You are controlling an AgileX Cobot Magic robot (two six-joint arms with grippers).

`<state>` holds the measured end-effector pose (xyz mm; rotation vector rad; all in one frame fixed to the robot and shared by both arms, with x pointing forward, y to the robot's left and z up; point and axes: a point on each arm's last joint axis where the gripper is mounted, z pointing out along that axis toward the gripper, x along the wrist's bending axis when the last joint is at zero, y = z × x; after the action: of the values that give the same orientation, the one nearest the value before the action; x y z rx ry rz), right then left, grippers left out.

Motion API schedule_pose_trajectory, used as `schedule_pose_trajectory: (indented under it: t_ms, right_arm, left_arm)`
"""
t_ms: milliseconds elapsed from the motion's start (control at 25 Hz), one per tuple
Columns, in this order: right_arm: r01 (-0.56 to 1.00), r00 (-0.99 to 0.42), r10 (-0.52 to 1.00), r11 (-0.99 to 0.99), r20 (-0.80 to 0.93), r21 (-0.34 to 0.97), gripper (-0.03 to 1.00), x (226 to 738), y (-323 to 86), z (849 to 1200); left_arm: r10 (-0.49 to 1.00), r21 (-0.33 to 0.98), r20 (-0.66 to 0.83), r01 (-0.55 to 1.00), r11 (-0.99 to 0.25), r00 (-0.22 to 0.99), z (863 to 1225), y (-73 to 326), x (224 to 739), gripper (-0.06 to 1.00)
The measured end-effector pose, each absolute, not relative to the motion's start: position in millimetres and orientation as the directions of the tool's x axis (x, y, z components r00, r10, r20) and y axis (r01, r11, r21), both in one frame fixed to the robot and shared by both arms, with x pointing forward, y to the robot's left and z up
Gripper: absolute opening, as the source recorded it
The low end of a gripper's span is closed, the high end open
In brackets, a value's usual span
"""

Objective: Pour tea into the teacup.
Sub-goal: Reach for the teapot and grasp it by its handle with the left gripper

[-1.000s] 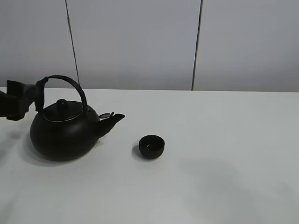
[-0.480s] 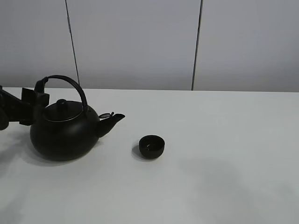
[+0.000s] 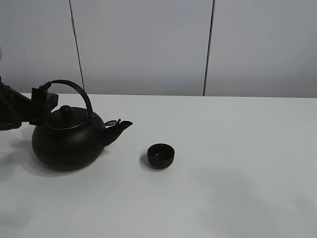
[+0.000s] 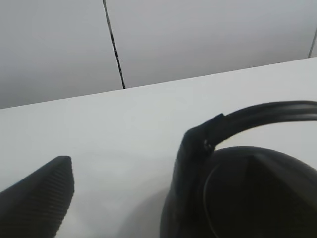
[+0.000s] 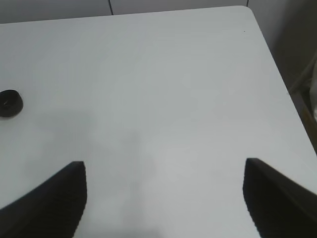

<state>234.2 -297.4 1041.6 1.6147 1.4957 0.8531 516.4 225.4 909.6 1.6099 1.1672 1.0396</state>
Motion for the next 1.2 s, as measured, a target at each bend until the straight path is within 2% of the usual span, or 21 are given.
schedule_pose_trajectory:
  t_ms: [1200]
  right_arm:
    - [0.487, 0.090, 0.996, -0.024, -0.023, 0.873, 0.59, 234, -297, 1042]
  left_arm:
    - [0.961, 0.939, 0.161, 0.264, -0.219, 0.226, 912, 240, 530, 0.67]
